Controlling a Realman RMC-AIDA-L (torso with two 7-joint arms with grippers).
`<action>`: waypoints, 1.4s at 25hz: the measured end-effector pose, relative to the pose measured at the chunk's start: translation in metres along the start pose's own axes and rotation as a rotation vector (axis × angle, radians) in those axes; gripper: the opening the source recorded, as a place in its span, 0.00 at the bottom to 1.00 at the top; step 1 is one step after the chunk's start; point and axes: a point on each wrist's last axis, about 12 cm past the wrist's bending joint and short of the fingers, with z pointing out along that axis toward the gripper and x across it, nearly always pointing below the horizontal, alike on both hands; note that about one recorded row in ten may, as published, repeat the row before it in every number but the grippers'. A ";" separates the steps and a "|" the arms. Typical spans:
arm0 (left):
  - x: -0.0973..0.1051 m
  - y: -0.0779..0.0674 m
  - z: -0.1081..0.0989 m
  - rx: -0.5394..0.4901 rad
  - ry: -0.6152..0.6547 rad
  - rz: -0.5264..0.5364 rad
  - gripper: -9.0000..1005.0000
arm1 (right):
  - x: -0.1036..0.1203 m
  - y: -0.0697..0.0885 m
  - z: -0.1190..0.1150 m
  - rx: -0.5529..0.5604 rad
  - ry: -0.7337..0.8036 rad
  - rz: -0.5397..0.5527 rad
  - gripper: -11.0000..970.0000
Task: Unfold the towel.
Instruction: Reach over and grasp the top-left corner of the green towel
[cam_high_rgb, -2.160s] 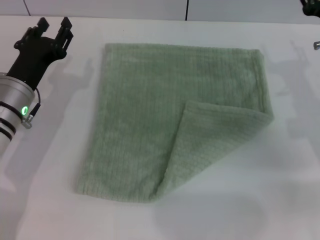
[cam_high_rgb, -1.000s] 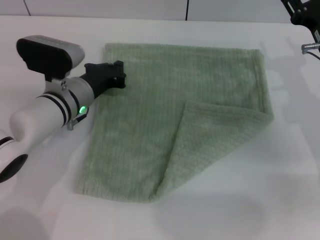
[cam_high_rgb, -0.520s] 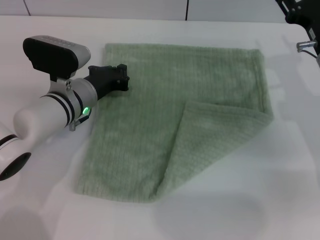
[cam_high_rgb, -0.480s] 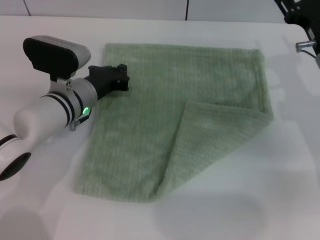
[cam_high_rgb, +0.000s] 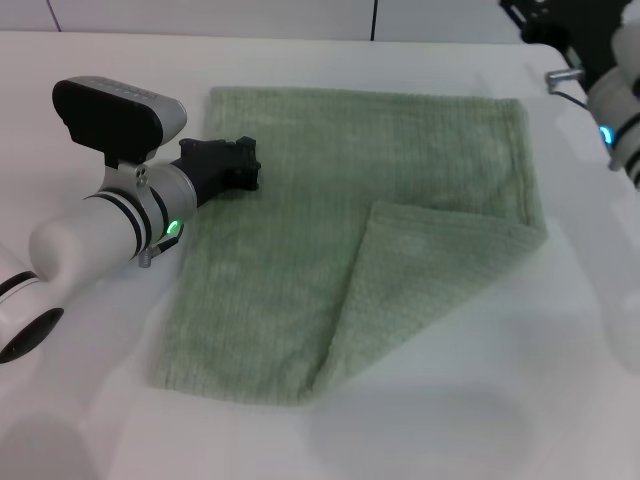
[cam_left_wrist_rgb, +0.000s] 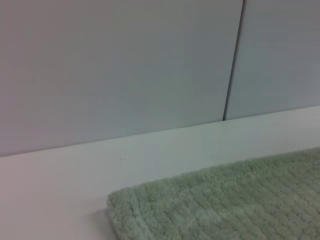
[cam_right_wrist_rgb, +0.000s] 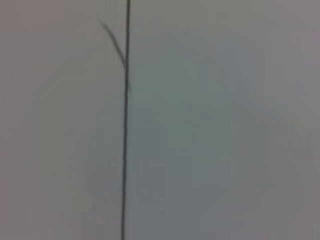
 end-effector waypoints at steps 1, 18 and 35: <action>0.000 0.000 0.000 0.000 0.001 0.000 0.01 | -0.001 0.003 0.002 -0.010 0.009 0.008 0.79; -0.001 0.000 0.001 -0.001 0.001 0.005 0.01 | -0.073 0.062 0.048 -0.217 0.403 0.121 0.79; -0.001 0.000 0.001 0.000 0.000 0.004 0.01 | -0.093 0.083 0.040 -0.496 0.804 -0.063 0.79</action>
